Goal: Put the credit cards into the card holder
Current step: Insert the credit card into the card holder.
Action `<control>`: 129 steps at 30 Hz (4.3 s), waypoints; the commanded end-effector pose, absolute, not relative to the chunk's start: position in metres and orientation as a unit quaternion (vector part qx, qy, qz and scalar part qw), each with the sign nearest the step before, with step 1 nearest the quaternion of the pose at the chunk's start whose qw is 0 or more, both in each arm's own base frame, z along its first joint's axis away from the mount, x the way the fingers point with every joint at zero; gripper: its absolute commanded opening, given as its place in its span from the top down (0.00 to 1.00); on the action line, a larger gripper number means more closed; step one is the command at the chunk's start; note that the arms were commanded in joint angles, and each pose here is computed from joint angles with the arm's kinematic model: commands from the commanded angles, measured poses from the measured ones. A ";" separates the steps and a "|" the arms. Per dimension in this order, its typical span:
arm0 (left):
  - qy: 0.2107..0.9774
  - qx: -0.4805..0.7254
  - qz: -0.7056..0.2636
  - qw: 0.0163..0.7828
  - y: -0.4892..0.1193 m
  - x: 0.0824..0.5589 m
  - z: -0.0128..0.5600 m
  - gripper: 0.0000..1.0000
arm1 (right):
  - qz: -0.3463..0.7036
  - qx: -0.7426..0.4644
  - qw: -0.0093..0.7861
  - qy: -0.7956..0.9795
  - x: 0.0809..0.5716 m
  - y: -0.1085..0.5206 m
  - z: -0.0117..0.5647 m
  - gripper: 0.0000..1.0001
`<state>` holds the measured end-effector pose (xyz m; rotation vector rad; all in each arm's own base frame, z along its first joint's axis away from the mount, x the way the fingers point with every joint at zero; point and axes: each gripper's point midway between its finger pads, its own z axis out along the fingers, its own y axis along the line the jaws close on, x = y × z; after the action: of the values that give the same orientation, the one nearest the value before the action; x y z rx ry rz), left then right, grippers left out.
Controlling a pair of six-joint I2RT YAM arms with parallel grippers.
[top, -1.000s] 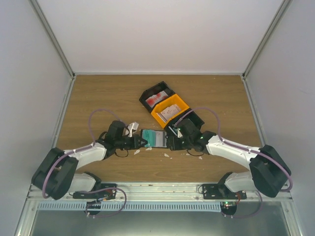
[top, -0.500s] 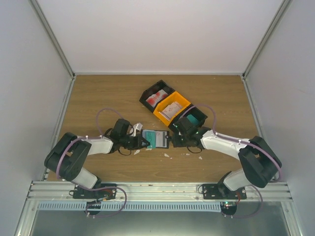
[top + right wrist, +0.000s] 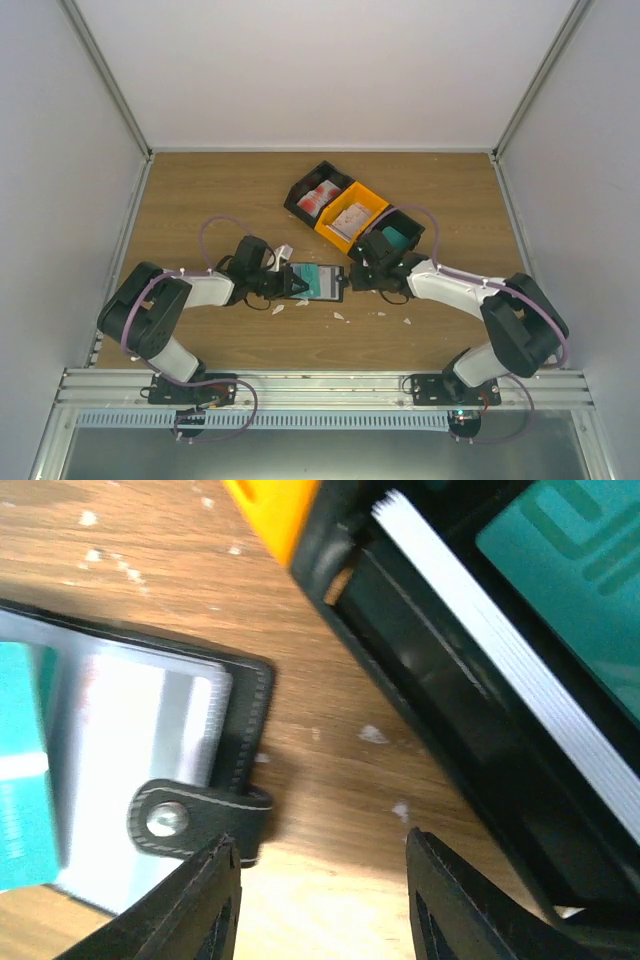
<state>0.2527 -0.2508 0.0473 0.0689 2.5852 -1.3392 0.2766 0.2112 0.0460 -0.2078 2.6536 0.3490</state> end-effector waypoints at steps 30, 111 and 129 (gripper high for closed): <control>0.899 -0.019 -0.437 0.034 -0.250 0.251 0.002 0.98 | 0.058 -0.119 0.179 0.975 0.259 0.239 0.007 0.53; 0.925 0.094 -0.363 0.058 -0.283 0.258 0.014 0.64 | 0.127 -0.084 0.221 0.963 0.261 0.250 0.035 0.58; 0.935 0.106 -0.332 0.067 -0.278 0.254 0.017 0.78 | 0.140 -0.108 0.184 0.967 0.252 0.259 0.016 0.68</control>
<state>0.2596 -0.2834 0.0268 0.3042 2.7745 -1.0737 0.2553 0.2532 0.0235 -0.2759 2.7065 0.3718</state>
